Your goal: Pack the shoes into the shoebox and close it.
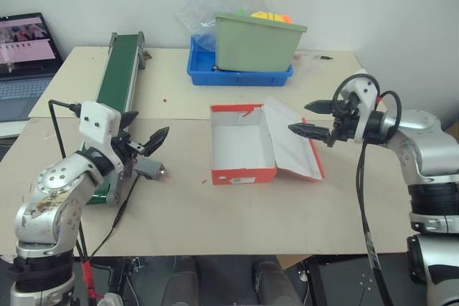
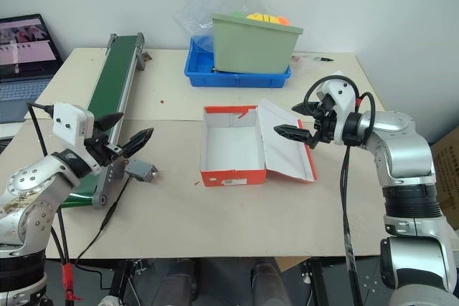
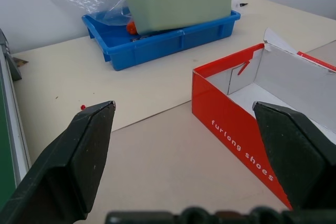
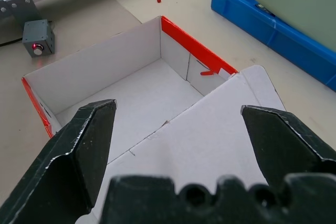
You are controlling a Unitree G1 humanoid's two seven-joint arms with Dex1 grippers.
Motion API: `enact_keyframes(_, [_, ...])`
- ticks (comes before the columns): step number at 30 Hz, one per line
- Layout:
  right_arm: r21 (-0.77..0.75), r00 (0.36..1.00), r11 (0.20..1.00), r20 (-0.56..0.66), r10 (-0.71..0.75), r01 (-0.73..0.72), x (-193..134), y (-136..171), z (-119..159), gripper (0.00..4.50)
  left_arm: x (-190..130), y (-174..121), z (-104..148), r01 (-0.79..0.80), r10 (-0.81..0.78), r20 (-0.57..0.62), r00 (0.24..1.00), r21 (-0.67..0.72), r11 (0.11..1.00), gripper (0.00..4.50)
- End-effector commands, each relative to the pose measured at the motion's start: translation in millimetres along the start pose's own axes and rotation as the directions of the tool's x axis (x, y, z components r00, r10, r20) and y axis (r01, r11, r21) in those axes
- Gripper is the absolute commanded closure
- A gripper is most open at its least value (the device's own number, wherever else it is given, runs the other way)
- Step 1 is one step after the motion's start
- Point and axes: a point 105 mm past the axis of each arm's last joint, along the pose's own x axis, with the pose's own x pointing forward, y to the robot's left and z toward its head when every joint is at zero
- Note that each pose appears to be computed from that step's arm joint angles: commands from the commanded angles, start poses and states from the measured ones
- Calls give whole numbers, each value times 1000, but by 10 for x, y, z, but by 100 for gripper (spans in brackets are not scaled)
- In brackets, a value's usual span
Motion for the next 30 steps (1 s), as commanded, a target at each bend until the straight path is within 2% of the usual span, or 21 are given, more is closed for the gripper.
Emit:
enact_keyframes(1, [-31, 999, 999, 42, -7, 8, -18, -5, 136, 3, -8, -52, 89, 11, -11, 25, 1000, 13, 1000, 0])
enact_keyframes(9, [-49, 997, 998, 70, 41, -38, 136, 37, 213, 3, -149, 133, 184, -96, 97, 54, 994, -18, 995, 0])
enact_keyframes(15, [-58, 994, 995, 75, 81, -77, 220, 65, 250, 3, -242, 122, 153, -126, 127, 34, 991, -6, 992, 0])
enact_keyframes(22, [-70, 984, 986, 81, 160, -154, 322, 162, 293, 3, -464, 331, 67, -302, 302, -6, 953, 18, 953, 0])
enact_keyframes(26, [-92, 988, 989, 95, 124, -115, 360, 98, 314, 3, -547, 456, 79, -417, 417, 9, 909, 15, 909, 0])
enact_keyframes(30, [-141, 994, 990, 110, -7, 23, 414, -75, 333, 3, -534, 489, 50, -463, 464, -2, 886, 25, 886, 0])
